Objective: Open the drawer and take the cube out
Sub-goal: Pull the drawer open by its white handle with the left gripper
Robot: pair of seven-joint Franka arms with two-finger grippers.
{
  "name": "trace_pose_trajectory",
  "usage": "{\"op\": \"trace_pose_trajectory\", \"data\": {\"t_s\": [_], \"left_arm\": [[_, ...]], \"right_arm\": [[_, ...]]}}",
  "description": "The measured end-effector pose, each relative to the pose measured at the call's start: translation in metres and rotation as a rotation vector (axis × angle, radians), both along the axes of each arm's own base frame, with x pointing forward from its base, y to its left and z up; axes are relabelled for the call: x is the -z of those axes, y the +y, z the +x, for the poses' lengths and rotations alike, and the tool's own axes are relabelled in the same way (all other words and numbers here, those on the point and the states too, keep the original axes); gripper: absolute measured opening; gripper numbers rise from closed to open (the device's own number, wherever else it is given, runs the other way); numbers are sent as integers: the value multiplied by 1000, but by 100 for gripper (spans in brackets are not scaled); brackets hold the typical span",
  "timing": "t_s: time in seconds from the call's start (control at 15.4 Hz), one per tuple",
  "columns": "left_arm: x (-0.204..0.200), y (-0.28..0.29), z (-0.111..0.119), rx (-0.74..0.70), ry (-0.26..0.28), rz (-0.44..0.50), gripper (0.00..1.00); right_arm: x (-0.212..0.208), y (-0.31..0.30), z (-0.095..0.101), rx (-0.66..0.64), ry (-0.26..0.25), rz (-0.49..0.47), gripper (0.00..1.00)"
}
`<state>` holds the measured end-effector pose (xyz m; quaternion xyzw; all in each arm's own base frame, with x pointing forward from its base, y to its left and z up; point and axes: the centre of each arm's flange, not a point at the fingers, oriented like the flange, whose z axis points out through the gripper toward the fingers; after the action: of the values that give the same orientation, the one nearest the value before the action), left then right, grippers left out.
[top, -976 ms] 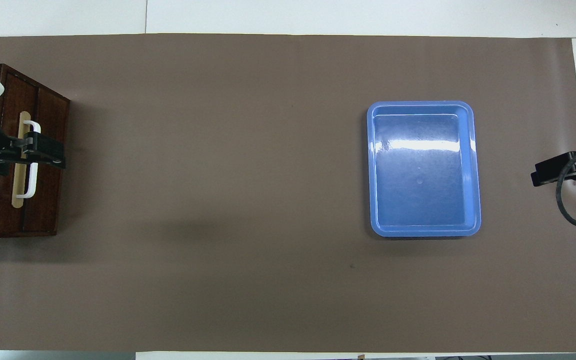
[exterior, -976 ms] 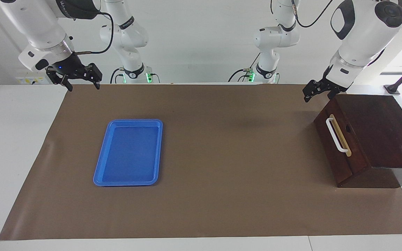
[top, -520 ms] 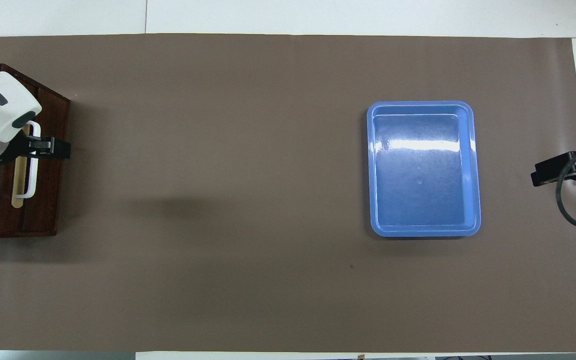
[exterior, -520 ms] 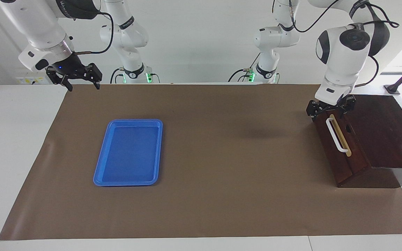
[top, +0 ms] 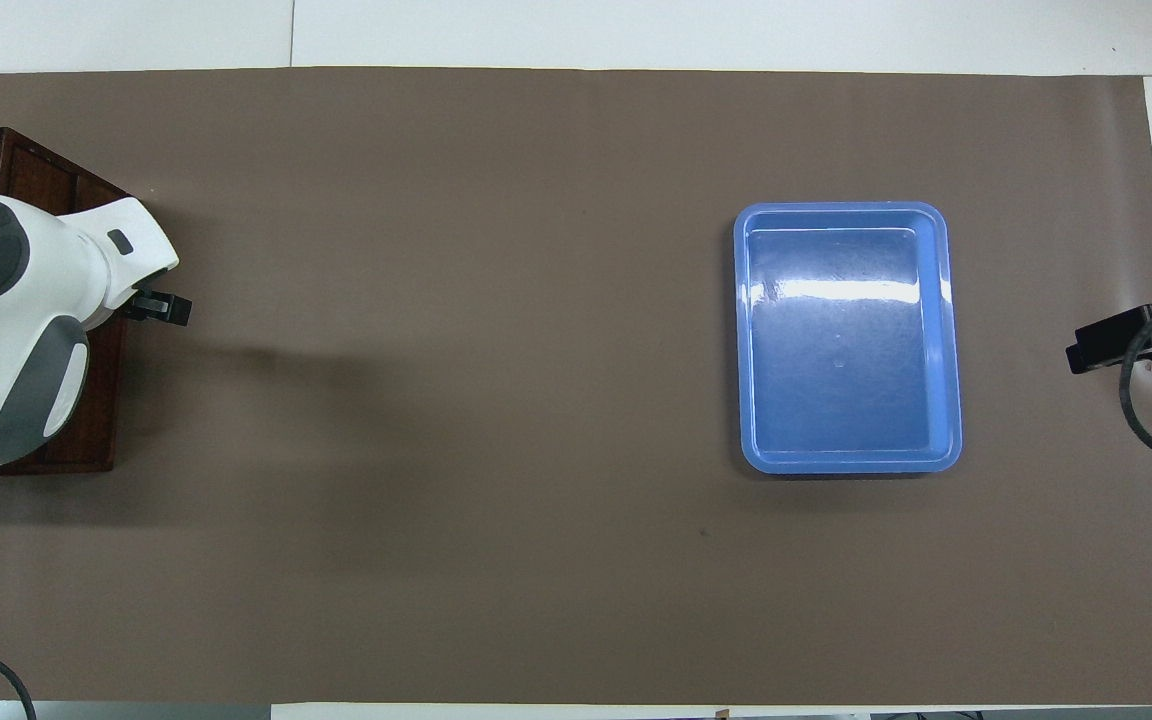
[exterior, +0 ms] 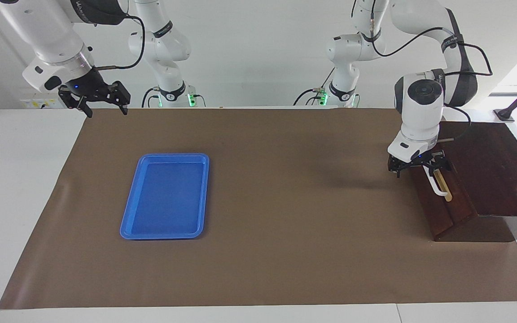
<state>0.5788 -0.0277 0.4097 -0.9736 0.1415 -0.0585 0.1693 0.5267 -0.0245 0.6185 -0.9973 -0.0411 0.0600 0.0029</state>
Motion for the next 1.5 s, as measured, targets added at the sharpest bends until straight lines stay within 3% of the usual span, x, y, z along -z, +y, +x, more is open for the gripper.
{"op": "trace_pose_trajectory", "data": {"t_s": [0.26, 0.91, 1.17, 1.3, 1.5], "left_arm": [[13, 17, -3, 30, -14, 13, 100], [24, 26, 1, 51, -32, 13, 100], [26, -32, -2, -35, -90, -32, 100], [26, -80, -9, -91, -119, -76, 100], [24, -119, -18, -167, -120, -154, 100]], "right_arm": [[-4, -3, 5, 2, -45, -2, 100], [-3, -7, 7, 9, -60, -3, 100], [-3, -10, 8, 14, -67, -3, 100], [-7, -15, 13, 23, -115, -6, 100], [-10, -25, 22, 39, -191, -13, 100]]}}
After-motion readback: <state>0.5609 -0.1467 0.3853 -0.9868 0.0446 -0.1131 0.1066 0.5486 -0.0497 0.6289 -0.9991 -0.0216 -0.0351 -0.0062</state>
